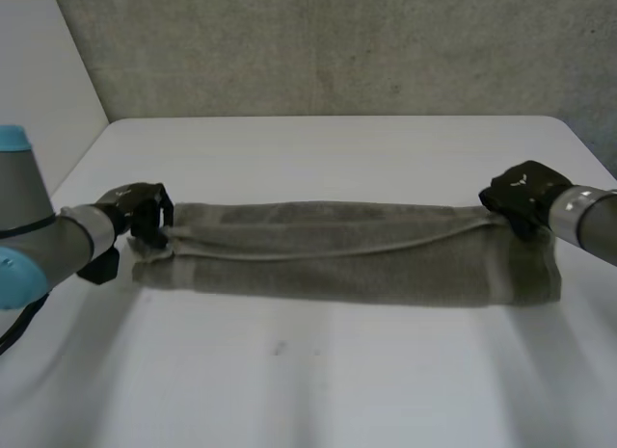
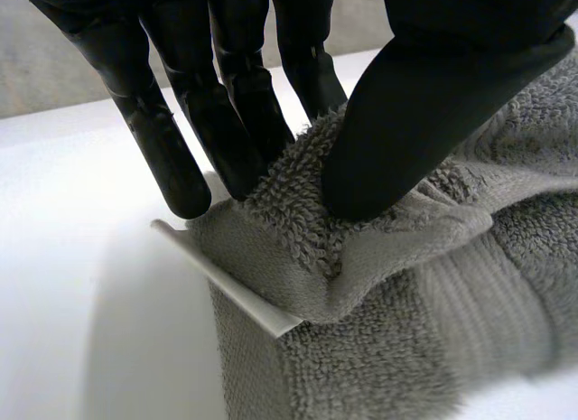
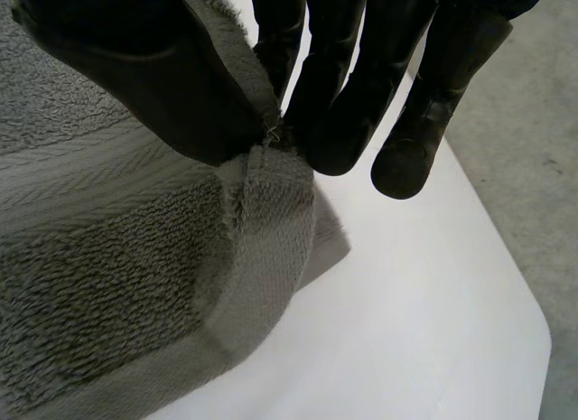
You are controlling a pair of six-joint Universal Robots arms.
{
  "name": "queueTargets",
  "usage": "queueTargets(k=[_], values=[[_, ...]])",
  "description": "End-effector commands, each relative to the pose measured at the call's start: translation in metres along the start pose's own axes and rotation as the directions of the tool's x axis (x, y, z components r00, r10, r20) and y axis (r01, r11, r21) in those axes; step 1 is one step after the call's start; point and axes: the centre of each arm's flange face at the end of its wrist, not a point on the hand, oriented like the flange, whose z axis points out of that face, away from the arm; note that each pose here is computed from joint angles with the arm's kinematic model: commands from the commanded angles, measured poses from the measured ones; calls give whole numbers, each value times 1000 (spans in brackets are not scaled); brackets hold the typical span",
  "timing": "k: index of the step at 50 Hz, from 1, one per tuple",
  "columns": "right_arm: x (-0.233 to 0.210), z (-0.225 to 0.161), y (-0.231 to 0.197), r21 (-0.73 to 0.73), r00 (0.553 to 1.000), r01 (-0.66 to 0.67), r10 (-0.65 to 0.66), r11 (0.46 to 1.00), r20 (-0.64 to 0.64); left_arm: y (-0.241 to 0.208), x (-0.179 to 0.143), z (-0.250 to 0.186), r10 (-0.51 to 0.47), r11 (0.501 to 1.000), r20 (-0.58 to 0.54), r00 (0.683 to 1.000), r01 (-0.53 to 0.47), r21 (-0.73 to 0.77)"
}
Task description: Fold the towel.
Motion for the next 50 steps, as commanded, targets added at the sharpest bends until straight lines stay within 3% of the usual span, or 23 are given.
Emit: queueTargets(k=[1, 12, 27, 32, 40, 46, 50], values=[[-1, 47, -2, 17, 998, -9, 10, 1000, -60, -9, 1, 41, 1, 998, 18, 1000, -2, 62], [2, 75, 9, -20, 993, 4, -6, 1000, -121, -7, 13, 69, 16, 999, 11, 1000, -17, 52], [12, 86, -4, 34, 981, -9, 15, 999, -193, -19, 12, 63, -20, 998, 42, 999, 17, 66], [37, 70, -31, 145, 957, -96, 131, 985, -258, -50, 12, 44, -76, 988, 54, 996, 68, 142], [53, 37, -51, 190, 947, -118, 168, 975, -275, -77, 19, 14, -59, 979, 37, 998, 51, 196], [46, 12, -57, 193, 959, -123, 167, 973, -229, -79, 25, -8, -49, 982, 16, 999, 45, 184], [36, -10, -47, 152, 968, -148, 174, 977, -179, -64, 34, -29, 19, 992, -47, 999, -13, 122]])
